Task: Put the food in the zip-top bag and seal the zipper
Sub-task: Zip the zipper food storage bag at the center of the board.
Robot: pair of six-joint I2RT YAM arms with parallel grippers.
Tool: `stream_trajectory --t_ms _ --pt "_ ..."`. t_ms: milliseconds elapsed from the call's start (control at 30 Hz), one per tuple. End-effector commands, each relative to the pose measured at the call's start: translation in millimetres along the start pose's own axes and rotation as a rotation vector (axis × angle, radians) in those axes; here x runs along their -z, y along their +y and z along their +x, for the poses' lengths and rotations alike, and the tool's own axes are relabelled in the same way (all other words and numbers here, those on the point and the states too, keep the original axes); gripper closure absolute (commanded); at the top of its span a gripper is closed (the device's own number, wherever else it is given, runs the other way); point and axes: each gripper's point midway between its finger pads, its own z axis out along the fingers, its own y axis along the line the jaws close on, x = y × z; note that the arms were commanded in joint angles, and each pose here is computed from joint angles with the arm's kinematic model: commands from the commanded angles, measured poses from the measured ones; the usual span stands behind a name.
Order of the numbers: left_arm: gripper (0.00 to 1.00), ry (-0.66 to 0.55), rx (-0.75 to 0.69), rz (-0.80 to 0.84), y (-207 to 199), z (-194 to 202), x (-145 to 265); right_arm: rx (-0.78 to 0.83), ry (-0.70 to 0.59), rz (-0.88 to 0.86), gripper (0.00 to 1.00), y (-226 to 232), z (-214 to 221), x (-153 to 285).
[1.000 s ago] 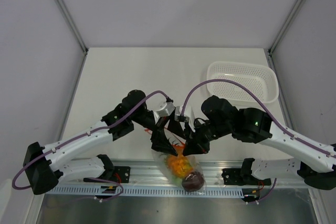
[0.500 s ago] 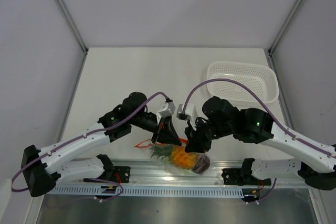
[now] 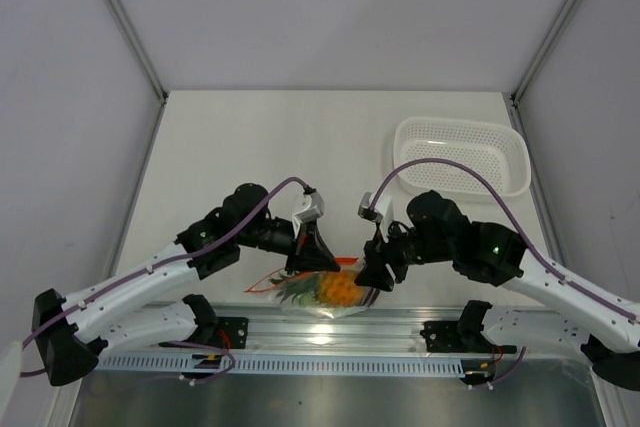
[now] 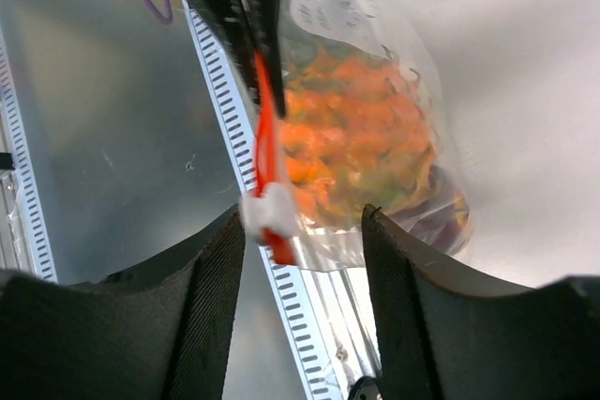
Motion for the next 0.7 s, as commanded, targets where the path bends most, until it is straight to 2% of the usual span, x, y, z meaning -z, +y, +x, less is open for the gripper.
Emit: stream_trajectory --t_ms 0,167,267,367,400,433,467,533,567,667 --pt "0.99 -0.074 -0.033 0.013 -5.6 -13.6 1.5 0.034 -0.145 -0.093 0.47 7.6 -22.9 1.5" --pt "1.00 -0.080 -0.018 0.020 -6.7 -10.6 1.6 0.028 -0.238 -0.160 0.53 -1.3 -32.9 0.4" --pt "0.99 -0.088 -0.017 0.024 -7.7 -11.5 2.0 0.024 -0.257 -0.213 0.60 1.4 -38.5 0.9" --pt "0.99 -0.098 -0.019 0.022 -8.0 -13.5 3.5 0.021 -0.251 -0.238 0.84 2.2 -38.7 -0.8" --pt "1.00 -0.097 -0.015 0.019 -6.9 -11.9 4.0 0.021 -0.255 -0.241 0.95 2.1 -39.4 -0.6" --pt "0.99 -0.098 -0.013 0.016 -6.3 -11.4 4.7 0.016 -0.253 -0.249 0.97 2.6 -37.8 -0.9" --pt "0.99 -0.101 -0.010 0.011 -5.3 -11.8 5.6 0.013 -0.253 -0.250 0.97 1.7 -36.9 -1.3" --pt "0.99 -0.128 -0.017 0.013 -4.4 -15.8 7.1 0.010 -0.262 -0.256 0.88 2.0 -36.1 0.2" --pt "0.99 -0.134 -0.015 0.010 -3.6 -16.4 7.8 0.008 -0.260 -0.261 0.77 2.4 -34.6 0.5" --pt "0.99 -0.149 -0.005 0.006 -1.4 -16.8 9.6 -0.005 -0.259 -0.265 0.73 1.0 -30.9 1.4"
